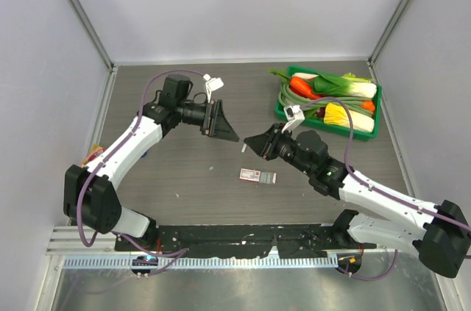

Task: Unload the staples from the stapler

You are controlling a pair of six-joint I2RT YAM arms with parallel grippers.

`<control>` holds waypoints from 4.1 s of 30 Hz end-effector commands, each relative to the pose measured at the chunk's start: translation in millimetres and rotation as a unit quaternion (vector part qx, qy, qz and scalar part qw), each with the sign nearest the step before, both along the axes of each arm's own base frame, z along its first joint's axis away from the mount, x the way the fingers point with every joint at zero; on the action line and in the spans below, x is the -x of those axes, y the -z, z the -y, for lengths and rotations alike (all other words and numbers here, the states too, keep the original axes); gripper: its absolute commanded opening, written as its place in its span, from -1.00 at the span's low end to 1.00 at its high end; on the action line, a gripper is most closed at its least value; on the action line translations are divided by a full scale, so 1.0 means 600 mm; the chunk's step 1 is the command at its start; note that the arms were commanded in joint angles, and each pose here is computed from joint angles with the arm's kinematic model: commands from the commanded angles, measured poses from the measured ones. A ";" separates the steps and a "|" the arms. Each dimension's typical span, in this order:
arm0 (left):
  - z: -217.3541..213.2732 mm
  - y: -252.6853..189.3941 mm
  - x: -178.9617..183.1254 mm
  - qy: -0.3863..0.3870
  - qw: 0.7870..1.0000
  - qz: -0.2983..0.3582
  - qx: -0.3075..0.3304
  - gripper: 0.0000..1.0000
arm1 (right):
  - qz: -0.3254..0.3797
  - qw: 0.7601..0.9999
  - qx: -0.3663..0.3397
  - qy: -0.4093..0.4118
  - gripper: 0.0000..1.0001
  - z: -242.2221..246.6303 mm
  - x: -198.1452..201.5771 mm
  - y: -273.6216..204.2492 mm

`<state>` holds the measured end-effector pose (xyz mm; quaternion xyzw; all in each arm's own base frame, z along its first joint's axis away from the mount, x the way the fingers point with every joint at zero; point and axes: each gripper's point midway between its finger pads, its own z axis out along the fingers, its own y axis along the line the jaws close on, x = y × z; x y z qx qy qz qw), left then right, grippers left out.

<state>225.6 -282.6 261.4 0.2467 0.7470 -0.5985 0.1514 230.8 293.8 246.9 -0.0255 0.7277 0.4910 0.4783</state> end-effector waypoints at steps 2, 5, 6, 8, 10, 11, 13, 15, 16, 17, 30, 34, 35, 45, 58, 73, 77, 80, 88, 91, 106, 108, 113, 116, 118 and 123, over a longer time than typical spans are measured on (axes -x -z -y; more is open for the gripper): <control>-0.039 0.028 -0.054 -0.085 0.985 0.103 -0.113 0.31 | -0.071 0.981 0.165 0.073 -0.92 0.064 -0.017 0.094; -0.059 0.068 -0.073 -0.104 0.972 0.119 -0.173 0.27 | -0.125 0.959 0.233 0.106 -0.95 0.095 -0.013 0.150; -0.063 0.079 -0.077 -0.105 0.970 0.119 -0.183 0.26 | -0.147 0.947 0.264 0.110 -0.95 0.105 -0.006 0.179; -0.071 0.101 -0.080 -0.104 0.965 0.126 -0.204 0.26 | -0.157 0.932 0.298 0.133 -0.96 0.120 -0.003 0.196; -0.075 0.121 -0.078 -0.099 0.963 0.126 -0.215 0.25 | -0.165 0.920 0.320 0.158 -0.96 0.130 -0.009 0.210; -0.079 0.132 -0.080 -0.099 0.960 0.132 -0.224 0.25 | -0.170 0.914 0.331 0.163 -0.96 0.134 -0.006 0.218; -0.082 0.150 -0.079 -0.092 0.958 0.135 -0.235 0.25 | -0.171 0.908 0.342 0.174 -0.96 0.131 -0.006 0.226; -0.085 0.164 -0.077 -0.086 0.956 0.139 -0.243 0.25 | -0.175 0.903 0.350 0.178 -0.98 0.129 -0.003 0.232; -0.085 0.169 -0.076 -0.082 0.956 0.138 -0.244 0.24 | -0.178 0.897 0.359 0.188 -0.98 0.132 -0.005 0.241; -0.085 0.173 -0.076 -0.079 0.956 0.138 -0.245 0.24 | -0.180 0.893 0.366 0.191 -0.98 0.132 -0.003 0.247; -0.087 0.190 -0.061 -0.071 0.958 0.132 -0.244 0.21 | -0.177 0.863 0.421 0.217 -0.99 0.108 -0.009 0.282; -0.086 0.191 -0.061 -0.070 0.958 0.131 -0.244 0.20 | -0.175 0.861 0.425 0.218 -0.99 0.104 -0.004 0.289; -0.087 0.191 -0.060 -0.070 0.958 0.131 -0.244 0.20 | -0.175 0.860 0.427 0.218 -0.99 0.103 -0.002 0.290; -0.084 0.189 -0.056 -0.067 0.959 0.133 -0.240 0.19 | -0.176 0.849 0.444 0.225 -0.99 0.113 0.003 0.309; -0.082 0.188 -0.054 -0.065 0.960 0.132 -0.237 0.18 | -0.183 0.843 0.456 0.219 -0.98 0.115 0.008 0.325; -0.081 0.186 -0.054 -0.066 0.961 0.134 -0.234 0.18 | -0.186 0.840 0.464 0.213 -0.99 0.111 0.008 0.332; -0.081 0.185 -0.053 -0.065 0.961 0.133 -0.233 0.18 | -0.185 0.839 0.465 0.213 -0.99 0.111 0.008 0.333; -0.081 0.187 -0.052 -0.064 0.961 0.131 -0.233 0.18 | -0.184 0.839 0.465 0.214 -0.99 0.110 0.006 0.332; -0.080 0.185 -0.052 -0.064 0.961 0.133 -0.232 0.18 | -0.184 0.840 0.465 0.210 -0.90 0.100 0.003 0.334; -0.080 0.185 -0.051 -0.063 0.962 0.133 -0.231 0.18 | -0.184 0.845 0.458 0.207 -0.87 0.093 0.000 0.332; -0.081 0.182 -0.046 -0.061 0.962 0.133 -0.228 0.18 | -0.187 0.845 0.455 0.207 -0.40 0.097 0.005 0.334; -0.081 0.183 -0.046 -0.061 0.962 0.134 -0.229 0.18 | -0.189 0.845 0.455 0.206 -0.35 0.099 0.007 0.335; -0.080 0.180 -0.045 -0.060 0.963 0.134 -0.226 0.18 | -0.188 0.849 0.450 0.205 -0.28 0.099 0.008 0.329; -0.081 0.181 -0.045 -0.059 0.963 0.134 -0.227 0.18 | -0.183 0.853 0.443 0.206 -0.32 0.098 0.006 0.321; -0.079 0.183 -0.045 -0.059 0.963 0.135 -0.227 0.18 | -0.177 0.856 0.439 0.211 -0.38 0.100 0.003 0.312; -0.068 0.202 -0.033 -0.036 0.956 0.158 -0.246 0.16 | -0.174 0.854 0.437 0.221 -0.46 0.121 0.009 0.290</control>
